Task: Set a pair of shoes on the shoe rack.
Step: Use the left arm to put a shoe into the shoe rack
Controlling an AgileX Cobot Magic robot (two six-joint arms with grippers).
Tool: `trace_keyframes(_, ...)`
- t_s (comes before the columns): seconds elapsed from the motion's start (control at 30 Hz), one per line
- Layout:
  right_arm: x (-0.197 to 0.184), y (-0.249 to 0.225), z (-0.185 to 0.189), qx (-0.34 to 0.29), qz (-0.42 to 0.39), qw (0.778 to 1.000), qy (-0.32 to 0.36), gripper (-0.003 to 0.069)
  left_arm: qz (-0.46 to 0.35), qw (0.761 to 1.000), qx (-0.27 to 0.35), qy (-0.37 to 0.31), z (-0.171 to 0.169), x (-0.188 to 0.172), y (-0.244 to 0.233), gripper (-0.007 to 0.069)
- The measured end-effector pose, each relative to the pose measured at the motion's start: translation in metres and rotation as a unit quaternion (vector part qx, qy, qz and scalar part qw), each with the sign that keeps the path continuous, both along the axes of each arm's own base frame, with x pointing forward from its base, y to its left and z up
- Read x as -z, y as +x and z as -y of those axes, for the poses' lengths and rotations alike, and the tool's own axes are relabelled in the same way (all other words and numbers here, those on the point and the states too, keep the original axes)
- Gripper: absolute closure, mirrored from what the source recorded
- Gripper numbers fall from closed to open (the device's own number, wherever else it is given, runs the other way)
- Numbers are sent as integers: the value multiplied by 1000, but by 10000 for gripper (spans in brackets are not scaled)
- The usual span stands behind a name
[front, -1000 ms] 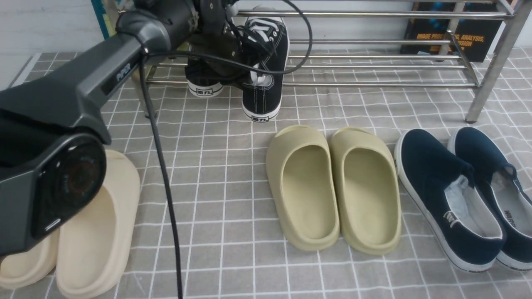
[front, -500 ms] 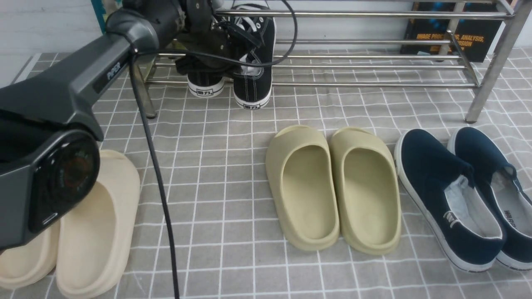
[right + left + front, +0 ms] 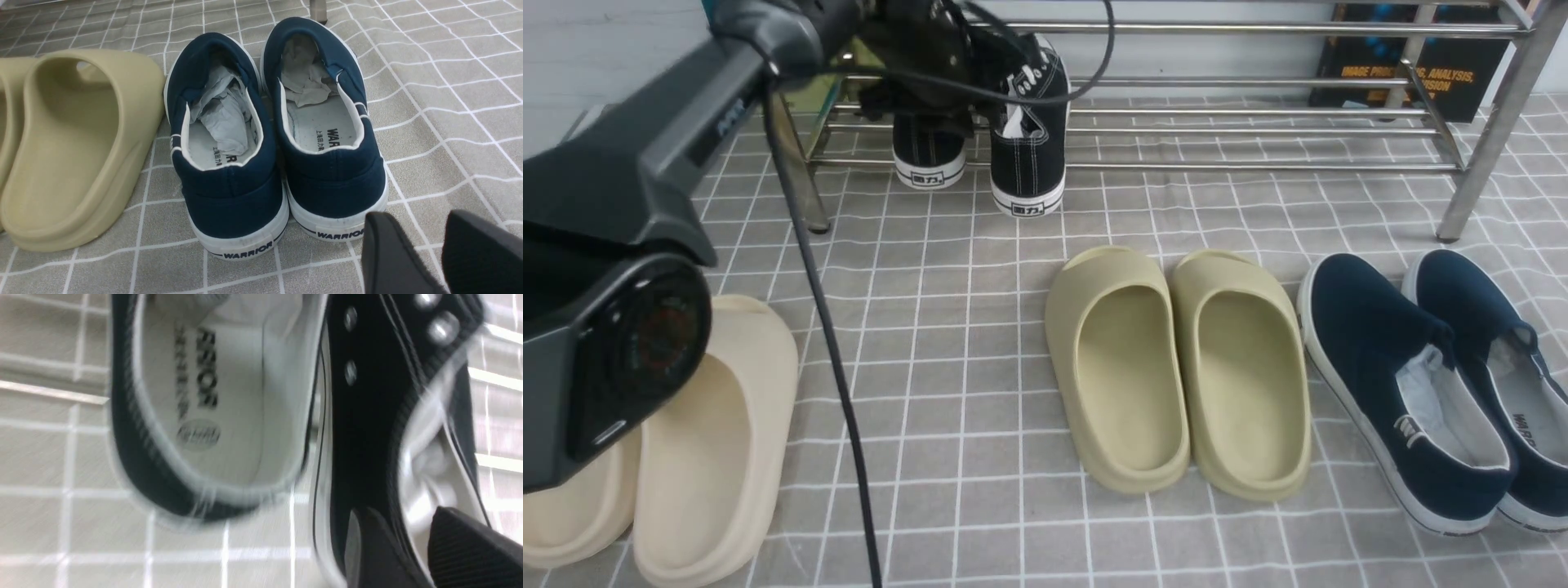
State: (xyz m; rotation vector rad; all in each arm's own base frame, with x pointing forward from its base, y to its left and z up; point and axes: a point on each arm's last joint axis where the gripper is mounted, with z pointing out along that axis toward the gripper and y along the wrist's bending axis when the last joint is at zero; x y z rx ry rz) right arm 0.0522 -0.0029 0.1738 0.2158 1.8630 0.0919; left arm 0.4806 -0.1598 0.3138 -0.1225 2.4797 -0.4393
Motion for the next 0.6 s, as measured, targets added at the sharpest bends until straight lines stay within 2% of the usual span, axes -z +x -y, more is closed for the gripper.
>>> trace_keyframes(0.1, 0, 0, 0, 0, 0, 1000, 0, 420, -8, 999, 34, 29, -5, -29, -19, 412)
trace_keyframes(0.2, 0, 0, 0, 0, 0, 1000, 0, 420, -24, 997, 62, 47, -3, -38, -33, 486)
trace_keyframes(0.33, 0, 0, 0, 0, 0, 1000, 0, 420, -81, 990, 95, 71, 14, -3, -40, 626)
trace_keyframes(0.43, 0, 0, 0, 0, 0, 1000, 0, 420, -98, 987, 108, 74, 32, 38, -40, 638)
trace_keyframes(0.5, 0, 0, 0, 0, 0, 1000, 0, 420, -76, 990, 100, 61, 40, 54, -36, 638)
trace_keyframes(0.6, 0, 0, 0, 0, 0, 1000, 0, 420, -32, 995, 82, 47, 42, 57, -28, 638)
